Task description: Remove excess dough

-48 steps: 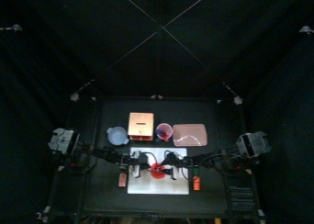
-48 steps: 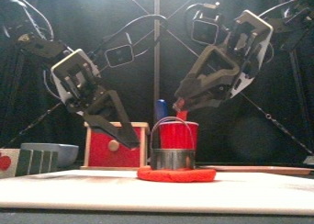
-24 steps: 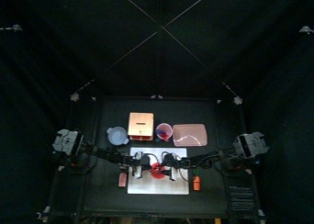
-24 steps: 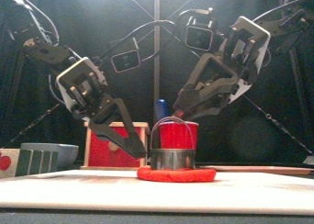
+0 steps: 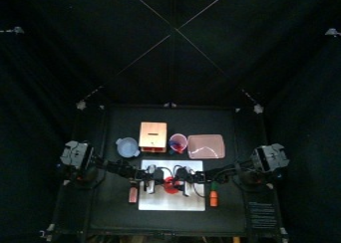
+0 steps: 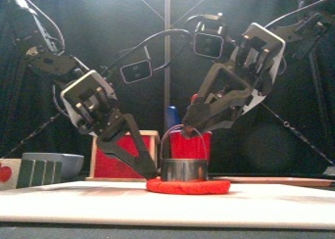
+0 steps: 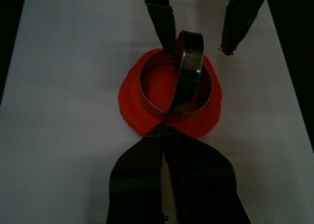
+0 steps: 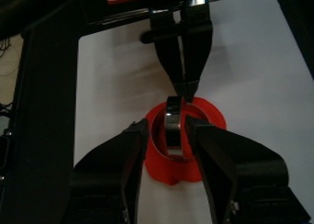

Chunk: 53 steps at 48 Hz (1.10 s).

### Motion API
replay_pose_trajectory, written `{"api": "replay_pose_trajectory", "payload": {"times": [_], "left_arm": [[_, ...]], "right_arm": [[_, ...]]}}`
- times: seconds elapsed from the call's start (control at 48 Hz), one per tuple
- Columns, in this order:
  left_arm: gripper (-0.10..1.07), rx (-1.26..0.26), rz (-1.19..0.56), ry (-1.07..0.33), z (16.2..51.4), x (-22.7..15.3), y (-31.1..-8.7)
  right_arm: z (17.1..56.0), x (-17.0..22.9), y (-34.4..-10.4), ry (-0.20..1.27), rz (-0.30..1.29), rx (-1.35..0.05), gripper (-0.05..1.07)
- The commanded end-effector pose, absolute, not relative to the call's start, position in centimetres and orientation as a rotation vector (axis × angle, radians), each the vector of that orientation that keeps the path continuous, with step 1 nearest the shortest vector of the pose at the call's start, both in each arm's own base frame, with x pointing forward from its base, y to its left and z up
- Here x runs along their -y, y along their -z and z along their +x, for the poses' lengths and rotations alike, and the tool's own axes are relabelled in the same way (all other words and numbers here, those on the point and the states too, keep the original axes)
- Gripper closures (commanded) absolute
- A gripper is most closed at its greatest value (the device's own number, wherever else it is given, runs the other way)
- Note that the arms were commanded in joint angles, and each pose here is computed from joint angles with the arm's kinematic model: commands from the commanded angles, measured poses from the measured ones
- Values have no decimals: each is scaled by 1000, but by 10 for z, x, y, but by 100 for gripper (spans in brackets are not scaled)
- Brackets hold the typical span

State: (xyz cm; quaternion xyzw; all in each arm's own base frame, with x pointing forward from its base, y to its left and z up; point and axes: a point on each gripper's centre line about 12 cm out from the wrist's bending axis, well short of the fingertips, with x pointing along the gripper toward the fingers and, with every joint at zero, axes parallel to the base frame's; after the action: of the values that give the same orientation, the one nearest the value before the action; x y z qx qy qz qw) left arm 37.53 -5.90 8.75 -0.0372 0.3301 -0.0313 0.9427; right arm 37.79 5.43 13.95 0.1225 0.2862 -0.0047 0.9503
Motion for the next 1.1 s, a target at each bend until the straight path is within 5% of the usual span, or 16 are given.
{"api": "replay_pose_trajectory", "payload": {"times": [0.0, 0.75, 1.083], "left_arm": [[60, -626, -78, 70, 383, 61, -100], [67, -641, -80, 64, 384, 61, -89], [67, -655, -80, 63, 382, 60, -87]], "right_arm": [[385, -53, -152, 11, 257, -547, 27], [388, -51, -144, 14, 252, -578, 28], [388, -52, -144, 10, 246, -577, 52]]}}
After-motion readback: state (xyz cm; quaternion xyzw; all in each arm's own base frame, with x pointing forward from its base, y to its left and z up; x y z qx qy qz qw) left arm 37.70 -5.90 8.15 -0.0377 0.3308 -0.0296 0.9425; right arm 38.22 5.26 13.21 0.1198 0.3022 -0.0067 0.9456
